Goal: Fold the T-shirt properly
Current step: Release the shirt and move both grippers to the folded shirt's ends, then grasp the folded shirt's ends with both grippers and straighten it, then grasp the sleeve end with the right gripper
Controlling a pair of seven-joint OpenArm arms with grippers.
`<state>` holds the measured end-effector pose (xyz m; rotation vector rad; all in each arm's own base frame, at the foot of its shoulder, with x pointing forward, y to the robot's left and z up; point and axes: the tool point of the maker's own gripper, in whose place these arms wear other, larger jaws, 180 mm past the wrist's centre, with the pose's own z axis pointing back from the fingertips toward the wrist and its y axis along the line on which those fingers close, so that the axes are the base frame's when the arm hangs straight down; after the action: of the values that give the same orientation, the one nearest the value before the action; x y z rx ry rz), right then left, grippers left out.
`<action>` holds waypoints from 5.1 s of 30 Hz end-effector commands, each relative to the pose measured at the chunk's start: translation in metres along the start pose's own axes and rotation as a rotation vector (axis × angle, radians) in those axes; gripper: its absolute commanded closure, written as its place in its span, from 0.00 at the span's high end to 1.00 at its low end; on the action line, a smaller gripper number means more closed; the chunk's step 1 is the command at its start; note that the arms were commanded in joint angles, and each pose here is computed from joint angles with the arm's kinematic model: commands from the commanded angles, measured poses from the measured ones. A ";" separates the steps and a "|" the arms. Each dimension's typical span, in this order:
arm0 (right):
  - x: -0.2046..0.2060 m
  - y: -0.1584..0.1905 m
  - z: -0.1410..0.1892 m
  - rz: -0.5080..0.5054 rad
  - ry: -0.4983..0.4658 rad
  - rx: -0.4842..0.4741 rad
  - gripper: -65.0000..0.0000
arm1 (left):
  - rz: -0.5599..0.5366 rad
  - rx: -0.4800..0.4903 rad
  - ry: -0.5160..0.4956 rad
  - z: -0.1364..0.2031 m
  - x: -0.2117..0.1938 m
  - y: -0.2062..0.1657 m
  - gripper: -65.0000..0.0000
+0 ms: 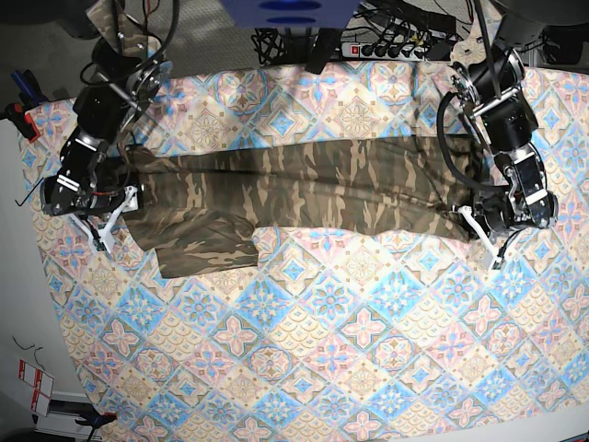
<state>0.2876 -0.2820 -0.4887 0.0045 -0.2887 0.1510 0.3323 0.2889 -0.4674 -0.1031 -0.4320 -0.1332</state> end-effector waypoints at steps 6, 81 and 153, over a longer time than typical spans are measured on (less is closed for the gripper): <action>0.029 -0.008 -0.006 -0.069 -0.049 -0.019 0.62 | 0.033 0.026 -0.040 0.011 0.023 0.027 0.01; 0.143 -0.011 0.129 0.198 -0.317 -0.262 0.62 | -0.561 0.489 -0.175 0.119 0.035 -0.074 0.29; 0.089 0.039 -0.043 -0.306 -0.342 0.280 0.77 | -0.340 0.027 -0.234 0.139 0.039 -0.036 0.28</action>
<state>0.4010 -0.2600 -0.4837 0.3029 -0.7488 -0.1855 0.2962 0.2647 -0.3368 -0.0322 -0.6363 -0.4441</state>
